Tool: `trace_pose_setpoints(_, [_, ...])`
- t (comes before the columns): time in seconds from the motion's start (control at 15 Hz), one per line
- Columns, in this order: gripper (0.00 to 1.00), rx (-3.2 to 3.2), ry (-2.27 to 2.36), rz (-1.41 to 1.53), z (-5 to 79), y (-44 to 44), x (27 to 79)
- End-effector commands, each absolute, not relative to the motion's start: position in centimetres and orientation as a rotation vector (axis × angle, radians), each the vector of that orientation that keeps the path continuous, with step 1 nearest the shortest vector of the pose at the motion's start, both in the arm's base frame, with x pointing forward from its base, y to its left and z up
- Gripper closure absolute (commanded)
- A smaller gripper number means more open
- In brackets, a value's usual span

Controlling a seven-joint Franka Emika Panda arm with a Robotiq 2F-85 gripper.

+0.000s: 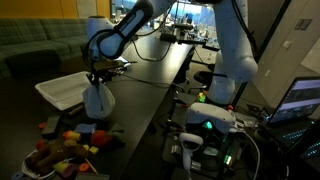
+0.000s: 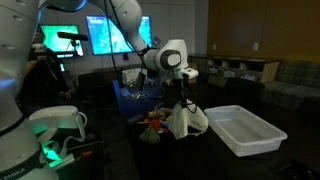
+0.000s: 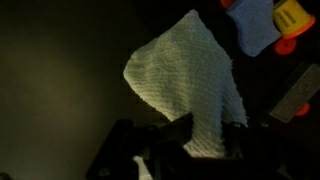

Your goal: Use the towel to push all the contents on the table to the left

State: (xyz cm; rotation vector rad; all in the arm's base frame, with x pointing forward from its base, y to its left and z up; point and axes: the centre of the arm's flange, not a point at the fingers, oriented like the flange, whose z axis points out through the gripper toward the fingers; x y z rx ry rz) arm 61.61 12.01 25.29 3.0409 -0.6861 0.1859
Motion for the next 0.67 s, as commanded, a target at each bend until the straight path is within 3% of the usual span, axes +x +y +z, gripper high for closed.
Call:
trace_pose_setpoints(0.0, [0.92,3.022,-0.783,0.206,28.6,5.0,56.1])
trace_pose_setpoints(0.33, [0.92,2.888,-0.979,0.152,29.4,-6.5,50.8])
trace_pose_setpoints(0.6, [0.92,2.782,-0.97,0.028,24.9,-11.7,48.1])
